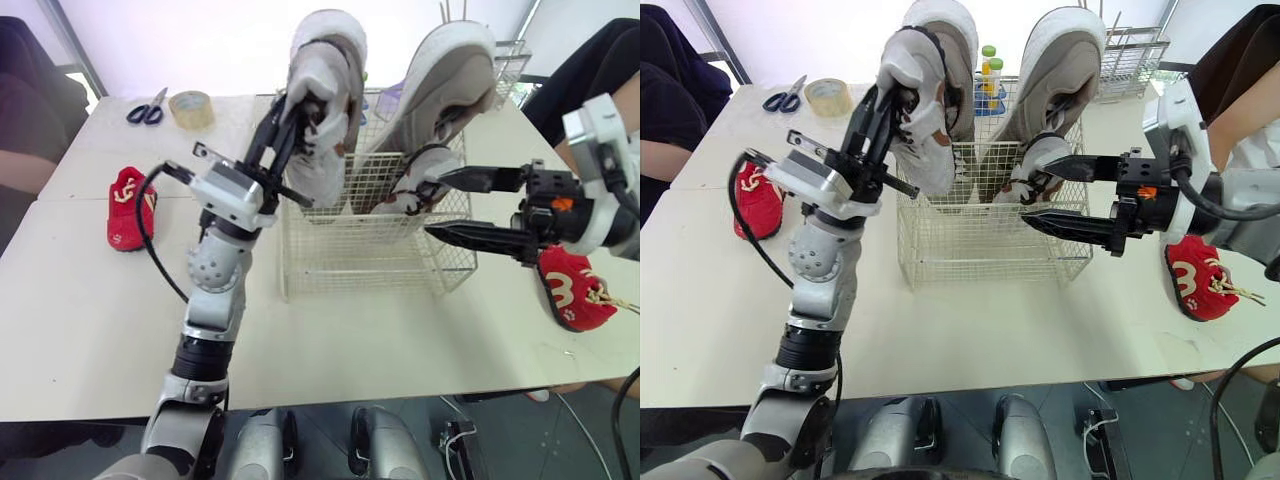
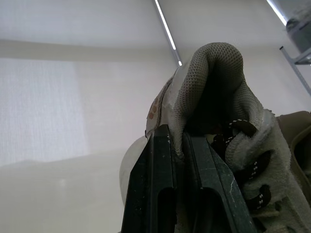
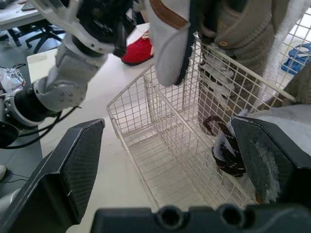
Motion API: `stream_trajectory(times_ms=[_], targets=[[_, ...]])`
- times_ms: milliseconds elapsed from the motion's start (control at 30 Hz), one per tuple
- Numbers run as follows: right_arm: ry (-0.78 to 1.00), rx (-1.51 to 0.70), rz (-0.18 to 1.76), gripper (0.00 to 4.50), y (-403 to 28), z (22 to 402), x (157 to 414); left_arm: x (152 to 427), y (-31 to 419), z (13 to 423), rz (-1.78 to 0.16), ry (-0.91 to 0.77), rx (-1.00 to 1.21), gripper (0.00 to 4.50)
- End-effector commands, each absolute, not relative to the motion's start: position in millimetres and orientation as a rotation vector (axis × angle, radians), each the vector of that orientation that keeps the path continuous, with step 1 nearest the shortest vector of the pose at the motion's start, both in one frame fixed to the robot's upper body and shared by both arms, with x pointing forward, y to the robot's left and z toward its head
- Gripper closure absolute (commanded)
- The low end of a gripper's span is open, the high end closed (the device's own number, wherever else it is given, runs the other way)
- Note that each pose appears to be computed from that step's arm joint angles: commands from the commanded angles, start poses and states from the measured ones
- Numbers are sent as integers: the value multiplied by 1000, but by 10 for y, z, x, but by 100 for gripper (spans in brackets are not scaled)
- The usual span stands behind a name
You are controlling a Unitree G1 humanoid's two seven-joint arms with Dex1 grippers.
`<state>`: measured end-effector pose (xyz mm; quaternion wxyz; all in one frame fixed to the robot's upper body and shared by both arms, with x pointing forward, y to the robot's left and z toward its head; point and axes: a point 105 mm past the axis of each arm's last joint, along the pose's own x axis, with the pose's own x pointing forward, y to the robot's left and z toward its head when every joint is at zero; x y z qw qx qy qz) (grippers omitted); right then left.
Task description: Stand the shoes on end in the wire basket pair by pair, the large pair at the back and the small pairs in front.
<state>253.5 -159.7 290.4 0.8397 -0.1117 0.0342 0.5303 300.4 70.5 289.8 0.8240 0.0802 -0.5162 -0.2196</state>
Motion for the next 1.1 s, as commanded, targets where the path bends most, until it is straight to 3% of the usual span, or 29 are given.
stream_trajectory(times_ms=[33,367,767,1033,1100], targets=[[33,-271,1108,0,-1598,3000,2474,2982,649,2872,-477,-1121,192,444],[35,-263,1119,0,-1574,2983,2457,3048,641,2524,-437,-1057,291,444],[21,-265,1127,0,-1559,2988,2471,3162,735,1841,-428,-859,337,444],[12,-269,1128,0,-1543,2990,2482,3174,756,1716,-428,-820,329,444],[10,-269,1128,0,-1539,2987,2485,3175,776,1742,-422,-825,325,374]])
